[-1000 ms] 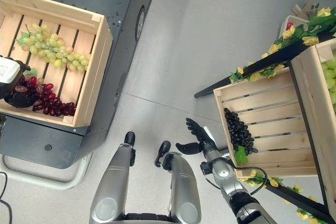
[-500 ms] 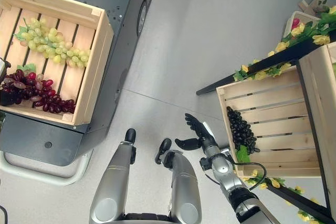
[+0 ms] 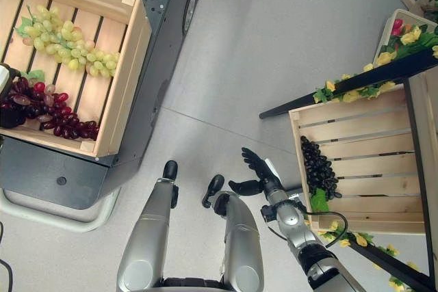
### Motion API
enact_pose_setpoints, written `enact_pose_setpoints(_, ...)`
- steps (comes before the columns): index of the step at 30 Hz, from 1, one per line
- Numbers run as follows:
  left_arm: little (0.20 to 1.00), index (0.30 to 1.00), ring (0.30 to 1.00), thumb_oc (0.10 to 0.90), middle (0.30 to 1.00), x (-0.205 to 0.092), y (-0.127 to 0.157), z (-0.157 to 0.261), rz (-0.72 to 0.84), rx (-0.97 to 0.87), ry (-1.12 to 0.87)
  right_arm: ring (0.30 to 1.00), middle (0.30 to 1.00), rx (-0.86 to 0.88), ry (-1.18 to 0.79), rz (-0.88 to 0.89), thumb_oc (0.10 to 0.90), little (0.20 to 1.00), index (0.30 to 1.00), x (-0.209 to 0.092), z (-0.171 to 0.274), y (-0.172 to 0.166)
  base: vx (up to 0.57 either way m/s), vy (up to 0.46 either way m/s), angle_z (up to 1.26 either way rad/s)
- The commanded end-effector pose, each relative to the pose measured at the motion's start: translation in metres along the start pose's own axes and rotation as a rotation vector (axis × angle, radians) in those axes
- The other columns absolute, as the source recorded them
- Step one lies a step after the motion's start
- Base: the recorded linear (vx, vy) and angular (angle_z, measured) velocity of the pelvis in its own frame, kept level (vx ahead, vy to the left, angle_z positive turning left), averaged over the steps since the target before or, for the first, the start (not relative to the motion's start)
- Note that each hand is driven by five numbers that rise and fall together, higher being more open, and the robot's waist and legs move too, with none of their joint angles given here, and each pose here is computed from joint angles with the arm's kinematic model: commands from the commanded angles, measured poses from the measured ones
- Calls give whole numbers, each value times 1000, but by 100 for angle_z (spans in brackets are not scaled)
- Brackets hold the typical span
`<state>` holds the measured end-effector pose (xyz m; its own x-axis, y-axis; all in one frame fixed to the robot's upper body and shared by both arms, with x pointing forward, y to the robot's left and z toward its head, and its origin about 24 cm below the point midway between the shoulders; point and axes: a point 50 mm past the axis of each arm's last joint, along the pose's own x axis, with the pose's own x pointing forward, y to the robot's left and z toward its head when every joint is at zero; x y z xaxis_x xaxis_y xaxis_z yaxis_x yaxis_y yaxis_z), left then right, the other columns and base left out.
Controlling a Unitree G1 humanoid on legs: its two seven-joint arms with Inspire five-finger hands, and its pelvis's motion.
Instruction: Pick up the fruits from the basket on one side to the basket on the other side
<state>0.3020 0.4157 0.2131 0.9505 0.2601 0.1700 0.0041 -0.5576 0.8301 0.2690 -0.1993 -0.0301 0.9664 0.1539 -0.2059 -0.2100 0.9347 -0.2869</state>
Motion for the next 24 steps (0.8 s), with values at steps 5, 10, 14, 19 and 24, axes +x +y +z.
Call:
enact_pose_setpoints(5, 900, 900, 900, 800, 900, -5, -5, -16, -85, 109, 50, 900, 900, -68, -77, -65, 800, 900, 900, -14, 4, -35, -3, 4, 1)
enact_pose_setpoints(10, 900, 900, 900, 800, 900, -1, 1, -14, -80, 90, 59, 900, 900, -77, -81, -71, 800, 900, 900, -15, 5, -38, -20, 21, 7)
enact_pose_setpoints(14, 900, 900, 900, 800, 900, 1, 0, -12, -124, 112, 49, 900, 900, -71, -101, -82, 800, 900, 900, -15, 7, -40, -15, 1, 2)
enact_pose_setpoints(19, 900, 900, 900, 800, 900, -1, -7, -8, -172, 113, 48, 900, 900, -75, -126, -89, 800, 900, 900, -14, 13, -41, 0, 0, 0)
enact_pose_setpoints(24, 300, 300, 300, 400, 300, 0, -8, -2, -169, 87, 20, 900, 900, -80, -133, -92, 800, 900, 900, -13, 16, -46, 0, 0, 0)
